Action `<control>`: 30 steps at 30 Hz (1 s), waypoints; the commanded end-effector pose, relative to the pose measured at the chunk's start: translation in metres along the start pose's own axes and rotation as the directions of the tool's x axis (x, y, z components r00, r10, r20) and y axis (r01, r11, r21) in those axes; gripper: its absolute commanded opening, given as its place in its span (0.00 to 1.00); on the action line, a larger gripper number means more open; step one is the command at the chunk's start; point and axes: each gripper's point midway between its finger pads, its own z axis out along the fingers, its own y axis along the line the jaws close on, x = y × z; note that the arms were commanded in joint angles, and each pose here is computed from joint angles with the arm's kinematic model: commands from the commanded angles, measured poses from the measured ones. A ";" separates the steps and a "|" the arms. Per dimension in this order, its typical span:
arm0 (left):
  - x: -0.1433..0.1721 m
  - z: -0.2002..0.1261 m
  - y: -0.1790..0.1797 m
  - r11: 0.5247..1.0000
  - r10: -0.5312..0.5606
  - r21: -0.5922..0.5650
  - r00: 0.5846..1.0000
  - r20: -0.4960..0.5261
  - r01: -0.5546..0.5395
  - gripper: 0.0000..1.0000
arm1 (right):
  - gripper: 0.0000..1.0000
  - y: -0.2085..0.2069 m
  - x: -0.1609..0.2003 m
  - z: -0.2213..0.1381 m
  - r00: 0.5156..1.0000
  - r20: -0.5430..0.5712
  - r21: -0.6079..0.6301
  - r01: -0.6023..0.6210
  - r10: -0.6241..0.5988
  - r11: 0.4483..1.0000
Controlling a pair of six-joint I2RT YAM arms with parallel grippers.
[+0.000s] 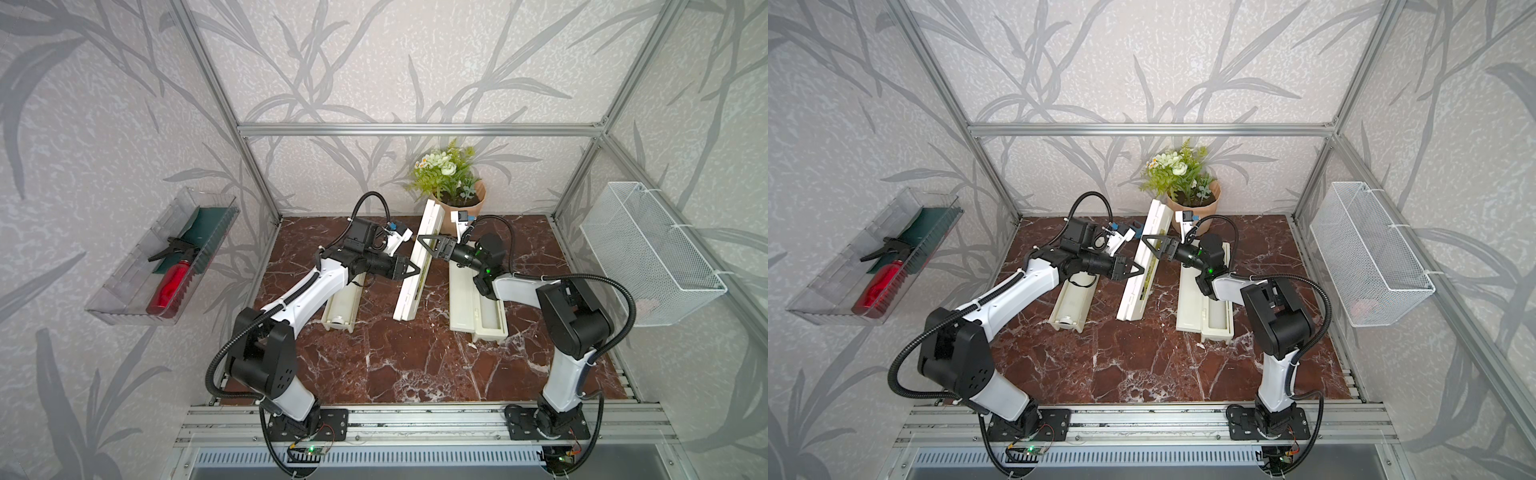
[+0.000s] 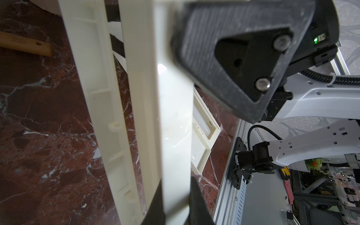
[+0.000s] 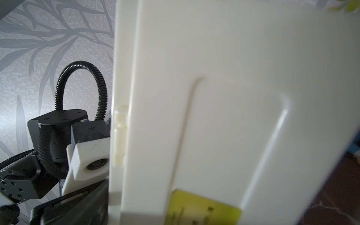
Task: Put plastic wrap rolls into dispensers
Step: Pick up the lid from the center of the board.
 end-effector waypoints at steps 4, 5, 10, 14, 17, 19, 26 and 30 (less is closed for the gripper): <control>-0.012 0.002 -0.020 0.994 0.076 0.077 0.997 0.008 -0.077 0.00 | 1.00 0.022 -0.007 0.017 1.000 0.007 -0.066 0.000 0.001 0.998; -0.013 0.001 -0.020 0.994 0.078 0.074 0.997 0.008 -0.079 0.00 | 1.00 0.024 -0.006 0.019 1.000 0.003 -0.062 0.009 -0.009 0.998; -0.012 -0.001 -0.014 0.996 0.090 0.024 0.996 -0.006 -0.089 0.10 | 1.00 0.024 0.000 0.022 0.998 -0.043 -0.003 0.043 -0.043 0.999; -0.014 -0.003 -0.008 0.997 0.083 0.000 0.997 0.001 -0.083 0.14 | 1.00 0.025 -0.003 0.020 0.999 -0.028 0.002 0.035 -0.035 0.999; -0.015 -0.001 -0.011 0.997 0.070 0.034 0.998 0.004 -0.070 0.13 | 1.00 0.031 -0.006 0.020 0.998 -0.003 -0.030 0.057 -0.057 0.998; -0.014 0.001 -0.010 0.997 0.065 0.038 0.998 0.002 -0.065 0.13 | 1.00 0.035 -0.007 0.021 0.997 0.006 -0.047 0.071 -0.071 0.996; -0.013 0.003 -0.004 0.998 0.063 0.028 0.998 -0.006 -0.063 0.16 | 0.82 0.034 -0.005 0.024 0.998 -0.021 -0.032 0.061 -0.062 0.998; -0.018 0.000 0.003 0.997 0.077 -0.027 0.997 0.011 -0.077 0.31 | 0.74 0.030 0.000 0.024 0.998 -0.043 -0.019 0.044 -0.045 0.999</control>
